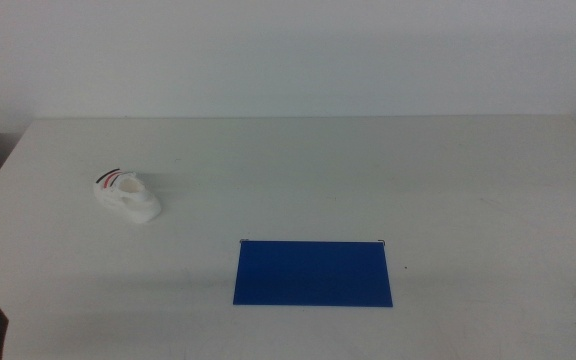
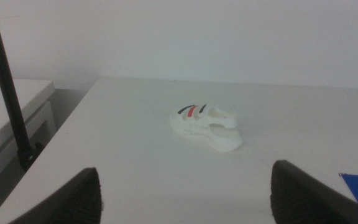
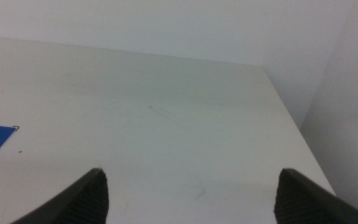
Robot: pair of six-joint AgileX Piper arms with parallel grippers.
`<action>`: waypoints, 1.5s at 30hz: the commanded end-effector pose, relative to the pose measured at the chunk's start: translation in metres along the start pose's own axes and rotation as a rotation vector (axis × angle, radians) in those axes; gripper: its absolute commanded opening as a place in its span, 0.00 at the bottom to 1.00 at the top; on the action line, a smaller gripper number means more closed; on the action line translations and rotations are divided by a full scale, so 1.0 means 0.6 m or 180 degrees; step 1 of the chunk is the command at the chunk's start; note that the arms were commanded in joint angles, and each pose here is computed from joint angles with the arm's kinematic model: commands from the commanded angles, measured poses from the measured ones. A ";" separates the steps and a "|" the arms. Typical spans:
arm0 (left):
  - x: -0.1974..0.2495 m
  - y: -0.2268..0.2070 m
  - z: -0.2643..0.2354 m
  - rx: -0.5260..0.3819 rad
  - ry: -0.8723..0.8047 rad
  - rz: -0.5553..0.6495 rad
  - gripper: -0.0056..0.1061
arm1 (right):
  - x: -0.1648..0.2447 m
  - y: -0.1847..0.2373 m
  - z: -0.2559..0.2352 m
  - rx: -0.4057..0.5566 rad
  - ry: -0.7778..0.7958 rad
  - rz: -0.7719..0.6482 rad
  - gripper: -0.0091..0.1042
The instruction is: Use one arm to grab the shoe from the table and place it on the mat.
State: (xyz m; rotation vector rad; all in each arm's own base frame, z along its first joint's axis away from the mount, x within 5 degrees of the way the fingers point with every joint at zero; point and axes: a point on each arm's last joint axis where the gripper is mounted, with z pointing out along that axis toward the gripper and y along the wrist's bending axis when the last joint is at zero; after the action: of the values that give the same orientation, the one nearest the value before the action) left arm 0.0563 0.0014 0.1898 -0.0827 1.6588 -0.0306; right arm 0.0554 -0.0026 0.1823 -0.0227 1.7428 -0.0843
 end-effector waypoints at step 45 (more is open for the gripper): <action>-0.333 -0.049 0.329 0.0143 0.2118 -0.1004 0.89 | -0.008 -0.001 0.001 0.0023 -0.0204 -0.0057 0.77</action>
State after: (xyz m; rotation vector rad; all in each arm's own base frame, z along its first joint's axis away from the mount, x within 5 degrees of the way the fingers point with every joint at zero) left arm 0.2619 -0.0041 0.3566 -0.2915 2.3719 -0.2907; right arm 0.0554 -0.0026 0.1823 -0.0227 1.7428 -0.0843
